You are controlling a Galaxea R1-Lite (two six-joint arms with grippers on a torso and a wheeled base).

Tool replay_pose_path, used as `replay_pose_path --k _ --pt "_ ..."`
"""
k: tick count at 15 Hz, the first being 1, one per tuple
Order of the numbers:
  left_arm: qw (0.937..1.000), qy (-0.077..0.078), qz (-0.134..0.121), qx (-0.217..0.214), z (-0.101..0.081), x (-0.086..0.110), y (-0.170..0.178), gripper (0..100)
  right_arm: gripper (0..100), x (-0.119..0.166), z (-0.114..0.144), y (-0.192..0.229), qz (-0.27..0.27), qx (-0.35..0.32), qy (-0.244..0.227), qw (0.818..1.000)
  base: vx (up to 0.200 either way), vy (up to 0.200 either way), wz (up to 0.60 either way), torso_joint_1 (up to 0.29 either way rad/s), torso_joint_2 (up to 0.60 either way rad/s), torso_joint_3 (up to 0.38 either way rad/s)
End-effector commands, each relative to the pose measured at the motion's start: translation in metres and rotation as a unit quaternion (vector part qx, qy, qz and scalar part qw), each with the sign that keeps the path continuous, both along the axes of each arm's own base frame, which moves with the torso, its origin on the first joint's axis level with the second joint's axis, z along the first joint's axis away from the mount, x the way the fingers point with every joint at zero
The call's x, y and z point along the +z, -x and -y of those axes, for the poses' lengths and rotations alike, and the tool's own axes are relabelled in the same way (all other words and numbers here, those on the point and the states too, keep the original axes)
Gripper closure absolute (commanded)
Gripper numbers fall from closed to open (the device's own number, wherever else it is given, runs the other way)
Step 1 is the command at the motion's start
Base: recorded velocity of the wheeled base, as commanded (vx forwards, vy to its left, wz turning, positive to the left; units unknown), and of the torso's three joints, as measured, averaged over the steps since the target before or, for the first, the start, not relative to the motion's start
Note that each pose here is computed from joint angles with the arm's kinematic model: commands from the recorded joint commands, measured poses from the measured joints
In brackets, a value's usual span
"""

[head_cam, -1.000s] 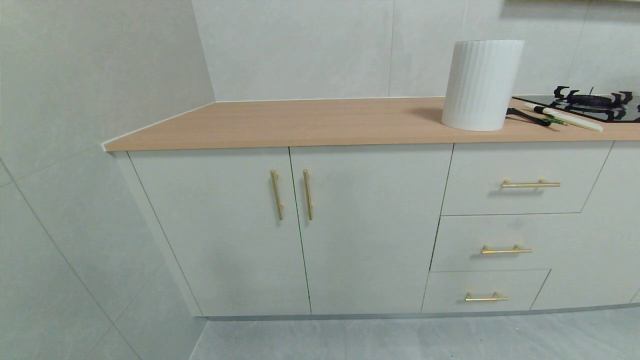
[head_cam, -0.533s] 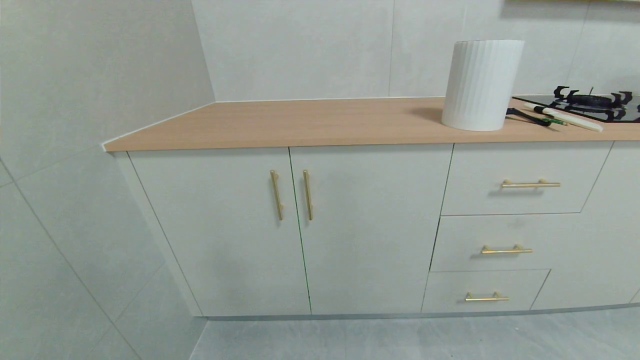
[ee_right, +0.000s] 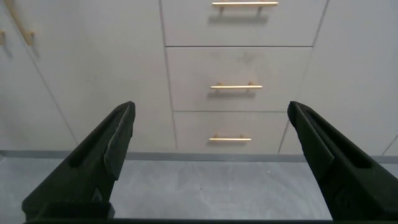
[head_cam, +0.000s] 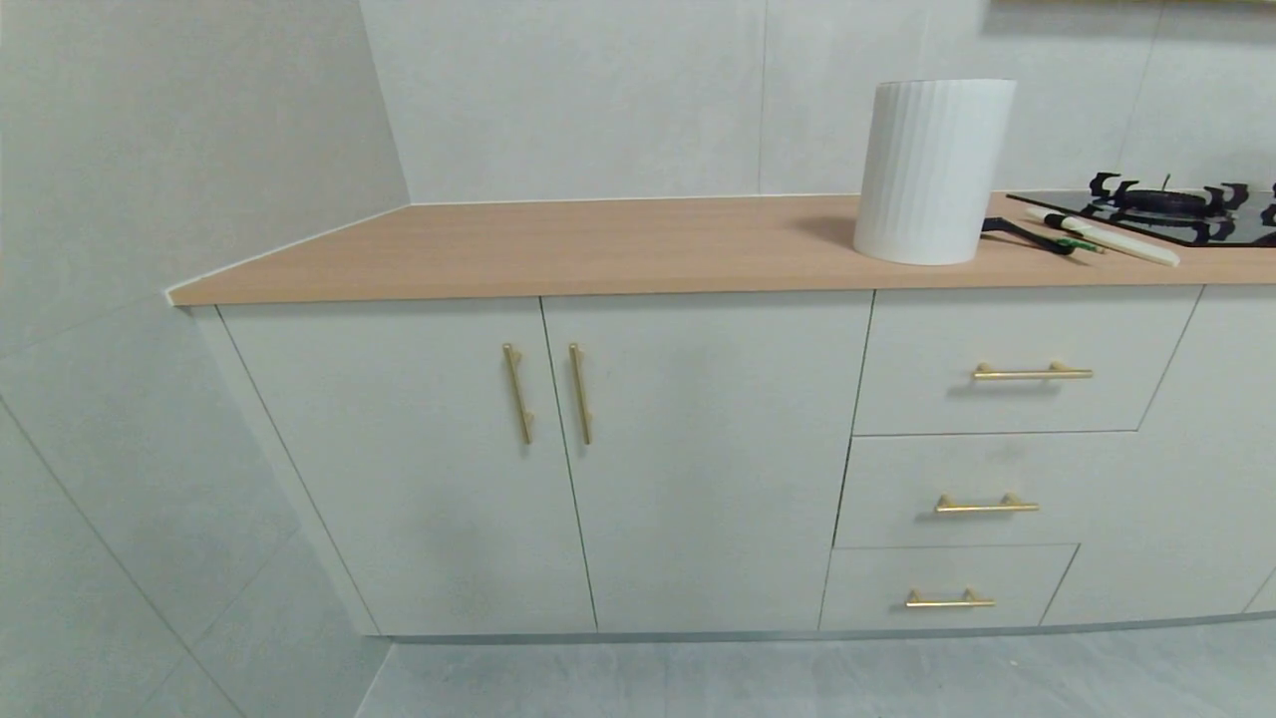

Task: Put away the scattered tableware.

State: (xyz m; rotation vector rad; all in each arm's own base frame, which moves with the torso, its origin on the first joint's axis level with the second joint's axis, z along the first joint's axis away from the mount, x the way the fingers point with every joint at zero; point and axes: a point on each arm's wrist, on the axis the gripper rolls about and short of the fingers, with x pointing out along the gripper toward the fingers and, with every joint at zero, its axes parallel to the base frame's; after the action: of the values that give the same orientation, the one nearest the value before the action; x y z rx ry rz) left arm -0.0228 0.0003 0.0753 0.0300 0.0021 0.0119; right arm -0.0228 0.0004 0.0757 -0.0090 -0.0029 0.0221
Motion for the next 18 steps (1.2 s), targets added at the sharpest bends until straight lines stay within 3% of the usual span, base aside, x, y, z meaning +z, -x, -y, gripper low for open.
replay_pose_path --k 1,8,18 --pt "1.0 0.003 0.0 0.0 0.0 0.0 0.0 0 0 0.0001 0.0 -0.0001 -0.001 0.0 0.0 1.0 0.0 -0.2 0.0 0.002 0.01 -0.002" --pt "1.0 0.009 0.0 0.0 0.0 0.0 0.0 0 0 0.0001 0.0 0.0 0.0 0.0 -0.001 1.0 0.0 -0.2 0.0 0.001 0.0 0.001" --pt "0.9999 0.015 0.0 0.0 0.0 0.0 0.0 0 0 0.0001 0.0 0.0 0.0 0.0 -0.002 1.0 0.0 0.0 0.0 0.0 0.0 0.0"
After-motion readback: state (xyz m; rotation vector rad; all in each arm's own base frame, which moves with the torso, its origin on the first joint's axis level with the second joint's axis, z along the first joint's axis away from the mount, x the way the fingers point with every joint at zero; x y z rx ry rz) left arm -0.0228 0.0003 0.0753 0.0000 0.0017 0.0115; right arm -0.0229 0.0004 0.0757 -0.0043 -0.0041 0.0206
